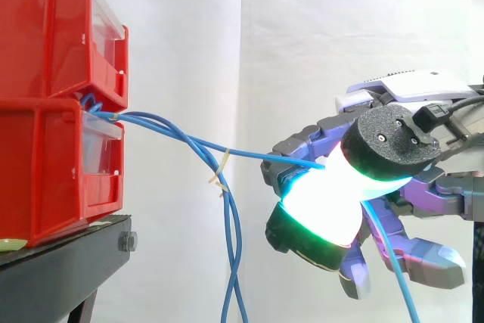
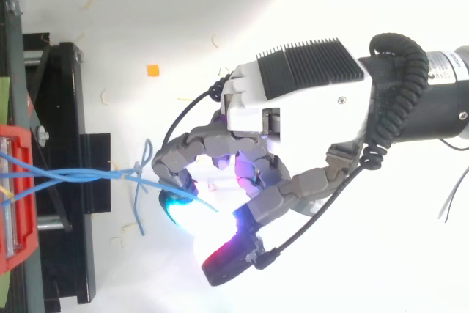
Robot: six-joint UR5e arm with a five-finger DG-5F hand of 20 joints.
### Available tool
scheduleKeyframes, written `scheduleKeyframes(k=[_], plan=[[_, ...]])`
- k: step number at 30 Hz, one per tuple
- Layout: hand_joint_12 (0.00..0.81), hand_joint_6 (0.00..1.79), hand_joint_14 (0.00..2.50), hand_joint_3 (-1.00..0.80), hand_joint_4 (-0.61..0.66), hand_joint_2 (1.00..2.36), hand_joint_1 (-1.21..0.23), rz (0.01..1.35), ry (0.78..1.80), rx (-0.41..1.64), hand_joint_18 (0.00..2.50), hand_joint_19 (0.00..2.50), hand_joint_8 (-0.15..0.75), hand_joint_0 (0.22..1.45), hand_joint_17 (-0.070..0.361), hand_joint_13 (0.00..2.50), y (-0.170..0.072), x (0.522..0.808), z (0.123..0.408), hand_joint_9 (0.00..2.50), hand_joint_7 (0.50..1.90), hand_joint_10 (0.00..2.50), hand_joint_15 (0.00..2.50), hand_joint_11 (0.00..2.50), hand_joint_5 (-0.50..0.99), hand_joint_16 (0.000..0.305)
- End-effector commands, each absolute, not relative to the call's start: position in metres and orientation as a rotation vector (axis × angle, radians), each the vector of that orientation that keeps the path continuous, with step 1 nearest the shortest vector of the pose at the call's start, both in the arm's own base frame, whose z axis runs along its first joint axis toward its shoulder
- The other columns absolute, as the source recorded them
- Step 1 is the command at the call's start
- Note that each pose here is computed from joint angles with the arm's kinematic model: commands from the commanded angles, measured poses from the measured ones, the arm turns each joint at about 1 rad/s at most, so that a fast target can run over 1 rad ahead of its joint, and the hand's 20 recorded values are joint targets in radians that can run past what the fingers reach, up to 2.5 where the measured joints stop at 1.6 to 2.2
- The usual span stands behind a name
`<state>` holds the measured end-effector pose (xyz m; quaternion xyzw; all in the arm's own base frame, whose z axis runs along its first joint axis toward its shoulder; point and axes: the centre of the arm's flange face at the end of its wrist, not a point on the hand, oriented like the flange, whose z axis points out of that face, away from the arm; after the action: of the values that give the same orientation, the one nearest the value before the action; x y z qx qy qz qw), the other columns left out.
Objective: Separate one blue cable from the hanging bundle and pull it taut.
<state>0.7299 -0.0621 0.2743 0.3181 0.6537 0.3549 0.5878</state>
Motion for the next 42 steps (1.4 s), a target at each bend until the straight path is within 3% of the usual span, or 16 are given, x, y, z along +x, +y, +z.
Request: scheduleKeyframes(k=[1,7,10,13,14,18,21,24,27,37,42], plan=[[0.282,0.5,0.03,-0.18,0.06,1.02,-0.76,0.83,1.522,0.744,0.84,0.74,0.137,0.71,0.099,1.48,-0.0619,0.73,0.2743,2.04,1.31,0.03,0.79,0.63,0.14,0.044],[0.28,0.5,0.02,-0.18,0.05,1.02,-0.76,0.821,1.516,0.746,0.84,0.73,0.136,0.71,0.099,1.48,-0.0627,0.7304,0.2746,2.03,1.31,0.03,0.79,0.62,0.14,0.044],[0.289,0.5,0.03,-0.38,0.11,1.01,-0.72,0.814,1.514,0.748,0.82,0.75,0.137,0.57,0.106,1.46,-0.0633,0.7304,0.2746,2.0,1.32,0.03,0.78,0.63,0.12,0.047],[0.327,0.5,0.02,-0.5,0.16,1.0,-0.51,0.814,1.514,0.748,0.88,0.7,0.153,0.45,0.129,1.48,-0.0633,0.7304,0.2746,2.01,1.29,0.02,0.75,0.58,0.12,0.057],[0.339,0.5,0.02,-0.5,0.17,1.0,-0.34,0.814,1.514,0.748,0.93,0.66,0.156,0.41,0.14,1.5,-0.0633,0.7304,0.2746,2.03,1.28,0.02,0.71,0.52,0.12,0.062],[0.319,0.5,0.02,-0.5,0.16,1.0,-0.13,0.813,1.514,0.746,0.86,0.7,0.142,0.48,0.127,1.47,-0.0624,0.7306,0.2746,2.0,1.26,0.02,0.73,0.52,0.12,0.057],[0.295,0.5,0.02,-0.5,0.15,1.0,-0.19,0.812,1.515,0.747,0.81,0.75,0.123,0.57,0.109,1.45,-0.0624,0.7304,0.2744,2.0,1.26,0.03,0.76,0.54,0.12,0.049],[0.285,0.5,0.02,-0.49,0.15,1.0,-0.35,0.811,1.515,0.748,0.84,0.75,0.084,0.63,0.102,1.48,-0.0635,0.7303,0.2744,2.06,1.25,0.03,0.75,0.57,0.13,0.045],[0.283,0.5,0.02,-0.35,0.17,1.01,-0.48,0.812,1.515,0.743,0.87,0.74,0.077,0.68,0.101,1.48,-0.0622,0.7305,0.2746,2.08,1.25,0.02,0.76,0.59,0.13,0.045],[0.282,0.5,0.02,-0.19,0.13,1.02,-0.59,0.801,1.506,0.739,0.86,0.73,0.133,0.69,0.1,1.47,-0.0621,0.7315,0.2753,2.07,1.27,0.03,0.76,0.64,0.14,0.045],[0.296,0.5,0.02,-0.28,0.13,1.01,-0.8,0.8,1.506,0.736,0.86,0.71,0.157,0.63,0.108,1.45,-0.0621,0.7317,0.2755,2.03,1.33,0.03,0.76,0.64,0.13,0.048]])
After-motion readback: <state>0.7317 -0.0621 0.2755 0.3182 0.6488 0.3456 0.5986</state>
